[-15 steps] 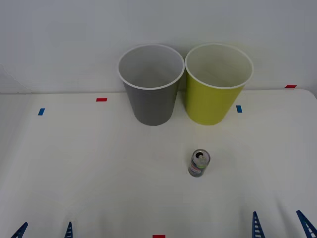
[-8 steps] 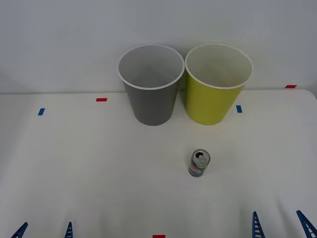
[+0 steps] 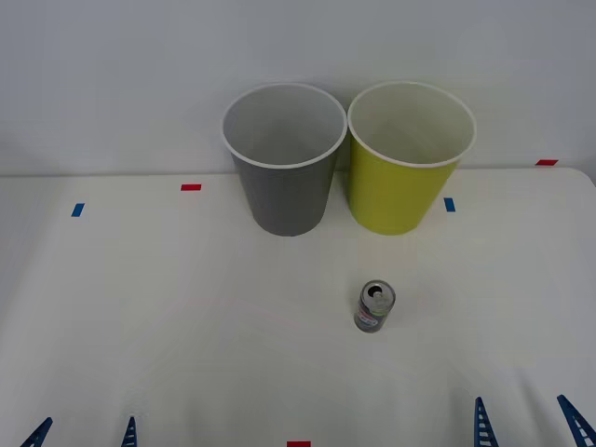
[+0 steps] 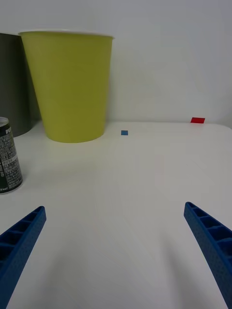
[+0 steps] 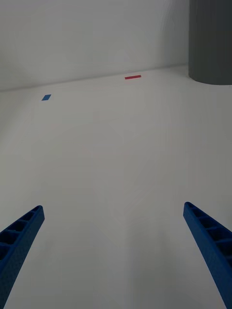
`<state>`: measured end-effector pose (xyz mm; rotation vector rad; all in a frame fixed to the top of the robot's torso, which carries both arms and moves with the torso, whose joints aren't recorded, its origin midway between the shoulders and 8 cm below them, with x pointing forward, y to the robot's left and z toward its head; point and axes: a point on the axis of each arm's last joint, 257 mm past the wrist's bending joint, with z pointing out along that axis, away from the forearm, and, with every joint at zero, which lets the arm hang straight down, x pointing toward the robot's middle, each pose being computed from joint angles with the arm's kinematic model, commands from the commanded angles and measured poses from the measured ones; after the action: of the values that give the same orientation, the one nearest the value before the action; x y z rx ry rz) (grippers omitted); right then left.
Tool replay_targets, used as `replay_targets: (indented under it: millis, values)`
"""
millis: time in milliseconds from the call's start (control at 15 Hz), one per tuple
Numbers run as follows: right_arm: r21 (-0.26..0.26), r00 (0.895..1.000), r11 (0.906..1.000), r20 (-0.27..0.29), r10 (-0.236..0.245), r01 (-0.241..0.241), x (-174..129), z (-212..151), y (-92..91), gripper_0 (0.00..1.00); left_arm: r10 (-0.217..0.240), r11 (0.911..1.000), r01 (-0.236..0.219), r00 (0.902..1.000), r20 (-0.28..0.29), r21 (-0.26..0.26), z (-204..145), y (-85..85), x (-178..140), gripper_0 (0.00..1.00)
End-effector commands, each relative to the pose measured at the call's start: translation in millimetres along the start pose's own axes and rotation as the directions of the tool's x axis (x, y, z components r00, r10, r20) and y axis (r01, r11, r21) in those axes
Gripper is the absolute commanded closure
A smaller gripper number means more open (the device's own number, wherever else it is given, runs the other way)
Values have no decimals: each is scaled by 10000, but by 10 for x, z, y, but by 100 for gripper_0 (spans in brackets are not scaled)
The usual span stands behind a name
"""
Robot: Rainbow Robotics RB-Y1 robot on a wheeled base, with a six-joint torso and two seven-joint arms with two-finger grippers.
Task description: Put cans in the gray bin and PET bottles in the light green bin.
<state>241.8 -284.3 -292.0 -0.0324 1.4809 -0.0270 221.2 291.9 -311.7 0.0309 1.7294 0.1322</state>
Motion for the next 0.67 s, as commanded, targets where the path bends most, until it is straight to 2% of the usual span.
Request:
replay_targets:
  millis: [67,667]
  values:
    - [0,10000,10000,0,0,0,0,0,0,0,0,10000,0,10000,0,0,0,0,0,0]
    - [0,10000,10000,0,0,0,0,0,0,0,0,10000,0,10000,0,0,0,0,0,0]
